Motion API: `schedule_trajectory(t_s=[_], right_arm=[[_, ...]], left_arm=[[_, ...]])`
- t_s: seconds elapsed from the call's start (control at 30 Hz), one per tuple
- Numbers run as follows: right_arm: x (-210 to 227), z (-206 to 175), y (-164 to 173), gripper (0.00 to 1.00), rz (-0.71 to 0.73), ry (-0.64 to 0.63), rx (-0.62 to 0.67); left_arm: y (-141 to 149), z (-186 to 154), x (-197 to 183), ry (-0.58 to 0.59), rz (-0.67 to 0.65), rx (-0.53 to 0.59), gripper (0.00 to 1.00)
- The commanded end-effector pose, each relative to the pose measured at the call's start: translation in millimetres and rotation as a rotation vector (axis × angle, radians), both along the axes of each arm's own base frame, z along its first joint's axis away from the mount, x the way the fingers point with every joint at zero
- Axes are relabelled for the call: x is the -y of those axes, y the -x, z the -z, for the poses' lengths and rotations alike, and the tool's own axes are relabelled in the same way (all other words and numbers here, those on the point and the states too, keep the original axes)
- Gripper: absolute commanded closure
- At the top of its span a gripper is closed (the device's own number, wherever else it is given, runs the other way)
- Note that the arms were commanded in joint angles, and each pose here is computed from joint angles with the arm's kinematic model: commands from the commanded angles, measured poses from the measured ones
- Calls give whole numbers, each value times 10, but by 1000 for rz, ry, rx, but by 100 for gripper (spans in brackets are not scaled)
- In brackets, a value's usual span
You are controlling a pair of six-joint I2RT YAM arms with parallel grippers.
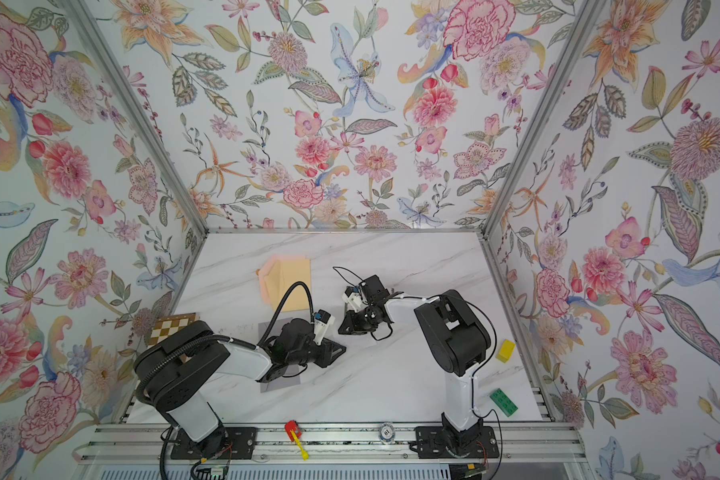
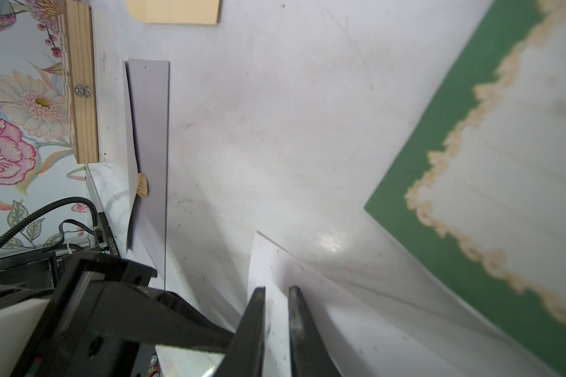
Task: Fold the letter paper in half and place it into the envelope
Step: Fold the letter paper at the center of the board.
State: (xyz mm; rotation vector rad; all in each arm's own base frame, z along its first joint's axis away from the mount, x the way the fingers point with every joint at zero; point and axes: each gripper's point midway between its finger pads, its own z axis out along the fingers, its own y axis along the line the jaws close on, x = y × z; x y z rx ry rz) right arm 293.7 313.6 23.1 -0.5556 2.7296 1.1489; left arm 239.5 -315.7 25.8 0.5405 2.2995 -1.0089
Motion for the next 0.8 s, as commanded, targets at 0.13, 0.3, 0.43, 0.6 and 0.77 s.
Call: schedule_trajectory(t_s=[0.13,0.3,0.43,0.6,0.77], right_arm=[[184,29,-18,82,28,39,14],[213,36,-9,82,34,43,10],[304,57,-31,82,58,51,3],[444,42,-74,82,96,51,-1],[611,6,-147,82,139,49,-2]], left_arm=[[70,240,-135,-82,-28,-50,66],[82,245,-101,-59,-24,-60,66],[92,253,-104,-54,-24,-64,66],[93,254,-119,-57,-29,-62,66],[111,269,-138,-60,-30,-67,66]])
